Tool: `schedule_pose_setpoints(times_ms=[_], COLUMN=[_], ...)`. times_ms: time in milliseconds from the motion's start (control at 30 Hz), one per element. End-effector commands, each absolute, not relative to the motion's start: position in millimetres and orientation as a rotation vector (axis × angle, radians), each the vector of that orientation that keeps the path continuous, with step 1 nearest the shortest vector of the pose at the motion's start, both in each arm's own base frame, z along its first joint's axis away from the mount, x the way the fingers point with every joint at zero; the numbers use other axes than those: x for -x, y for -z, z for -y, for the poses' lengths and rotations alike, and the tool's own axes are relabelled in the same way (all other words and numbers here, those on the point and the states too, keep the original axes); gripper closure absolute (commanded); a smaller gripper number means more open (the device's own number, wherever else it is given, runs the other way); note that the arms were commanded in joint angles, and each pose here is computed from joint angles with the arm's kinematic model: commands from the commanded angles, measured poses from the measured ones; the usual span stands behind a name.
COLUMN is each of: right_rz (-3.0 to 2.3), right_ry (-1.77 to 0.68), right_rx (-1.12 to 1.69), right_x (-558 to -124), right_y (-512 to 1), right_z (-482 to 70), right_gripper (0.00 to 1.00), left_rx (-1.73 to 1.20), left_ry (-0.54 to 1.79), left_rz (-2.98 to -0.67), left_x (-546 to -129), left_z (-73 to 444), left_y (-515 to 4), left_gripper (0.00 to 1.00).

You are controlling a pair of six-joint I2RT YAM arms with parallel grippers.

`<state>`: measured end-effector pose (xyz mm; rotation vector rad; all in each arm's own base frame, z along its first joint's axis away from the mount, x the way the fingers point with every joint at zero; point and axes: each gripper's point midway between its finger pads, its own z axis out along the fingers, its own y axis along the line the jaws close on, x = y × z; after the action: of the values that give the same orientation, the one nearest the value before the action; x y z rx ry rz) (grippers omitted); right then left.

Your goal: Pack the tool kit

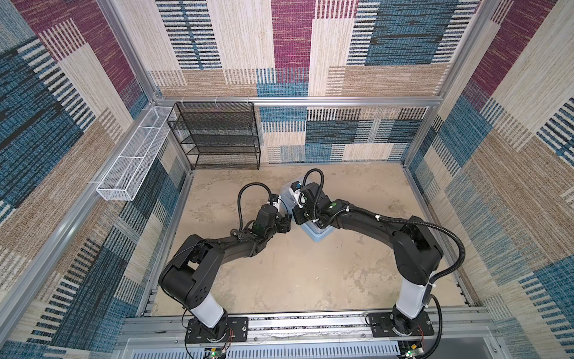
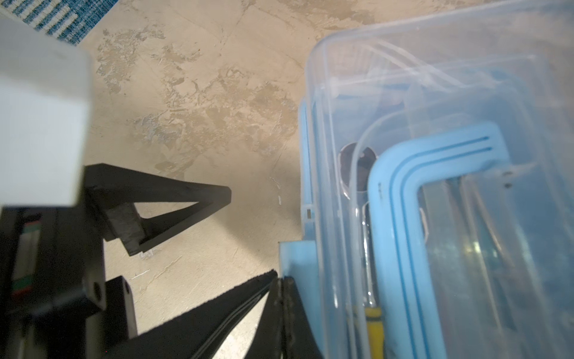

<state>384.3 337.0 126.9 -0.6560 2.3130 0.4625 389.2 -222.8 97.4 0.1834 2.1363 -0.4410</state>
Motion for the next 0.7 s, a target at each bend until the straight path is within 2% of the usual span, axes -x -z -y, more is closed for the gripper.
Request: schedule_pose_setpoints(times_ms=[0, 667], right_rz=[-2.423, -2.418], right_ry=[-0.249, -0.212], right_rx=[0.622, 0.577], right_x=[-382.3, -385.5], right_y=[-100.1, -105.2], right_z=[-302.4, -300.9], right_gripper=[0.93, 0.88], left_rx=[-0.169, -0.156], left_ry=[0.438, 0.445], left_rz=[-2.132, -2.135], left_x=[-391.3, -390.0], left_z=[221.9, 221.2], left_y=[-97.8, -98.5], left_gripper=[0.29, 0.29])
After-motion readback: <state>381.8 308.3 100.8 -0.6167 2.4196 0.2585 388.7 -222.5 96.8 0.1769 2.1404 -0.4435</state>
